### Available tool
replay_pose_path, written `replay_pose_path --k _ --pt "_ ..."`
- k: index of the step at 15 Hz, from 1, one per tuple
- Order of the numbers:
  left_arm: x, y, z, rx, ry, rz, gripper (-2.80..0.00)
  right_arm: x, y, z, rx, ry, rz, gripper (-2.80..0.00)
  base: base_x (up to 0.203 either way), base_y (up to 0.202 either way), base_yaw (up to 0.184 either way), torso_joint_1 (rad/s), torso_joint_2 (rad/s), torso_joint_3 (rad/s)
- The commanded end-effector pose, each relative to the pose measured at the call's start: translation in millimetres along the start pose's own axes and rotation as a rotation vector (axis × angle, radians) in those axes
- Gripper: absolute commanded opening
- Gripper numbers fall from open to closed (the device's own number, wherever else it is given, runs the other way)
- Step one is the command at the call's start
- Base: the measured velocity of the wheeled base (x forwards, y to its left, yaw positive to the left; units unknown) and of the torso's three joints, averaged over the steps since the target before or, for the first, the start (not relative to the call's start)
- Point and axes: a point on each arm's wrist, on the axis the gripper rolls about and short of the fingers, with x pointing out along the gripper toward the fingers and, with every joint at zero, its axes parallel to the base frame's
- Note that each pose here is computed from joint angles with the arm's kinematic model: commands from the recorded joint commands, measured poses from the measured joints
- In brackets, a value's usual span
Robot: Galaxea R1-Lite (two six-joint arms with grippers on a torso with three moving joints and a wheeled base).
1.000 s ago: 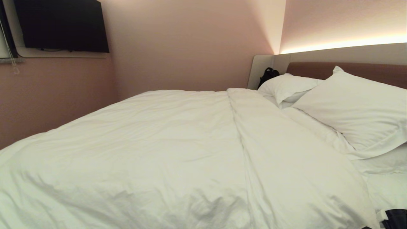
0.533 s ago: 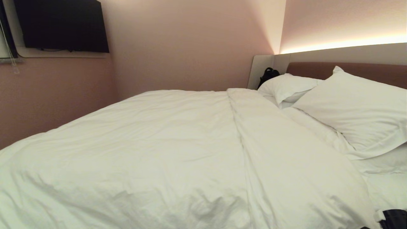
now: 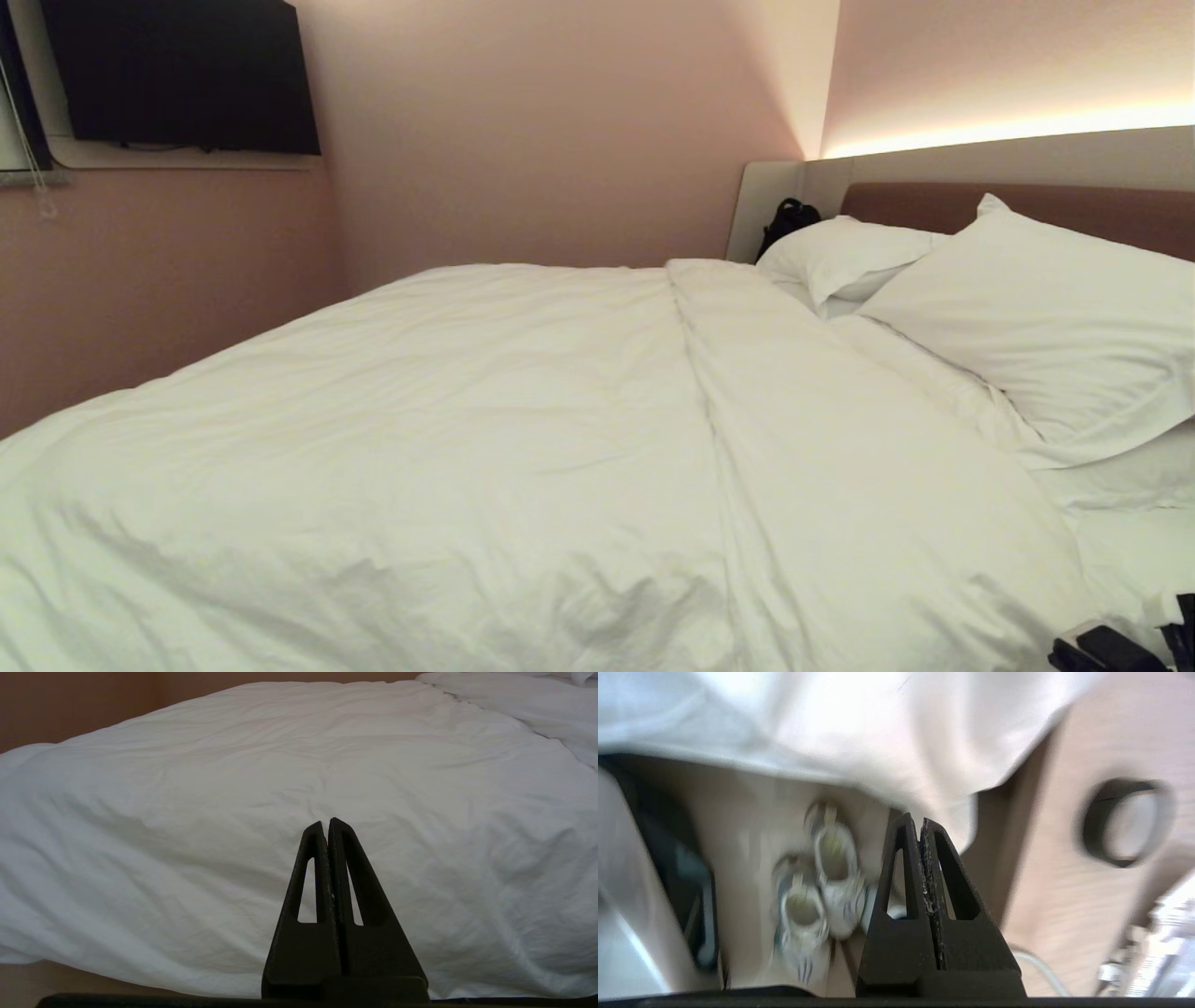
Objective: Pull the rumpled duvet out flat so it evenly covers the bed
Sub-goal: Flatten the corners of the folded blanket
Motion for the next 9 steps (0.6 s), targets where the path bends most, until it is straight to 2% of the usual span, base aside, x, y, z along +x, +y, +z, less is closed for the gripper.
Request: replay_pose_path --k 1,9 --pt "0 0.0 0 0.000 0.000 0.000 -2.80 -17 -5 2 0.024 -0.111 -0.065 -2.80 0.000 0.000 0.000 0.000 0.00 0.000" --pt "0 0.0 0 0.000 0.000 0.000 -2.80 -56 -16 5 0.089 -0.369 -0.202 -2.80 0.000 0.000 0.000 0.000 0.00 0.000"
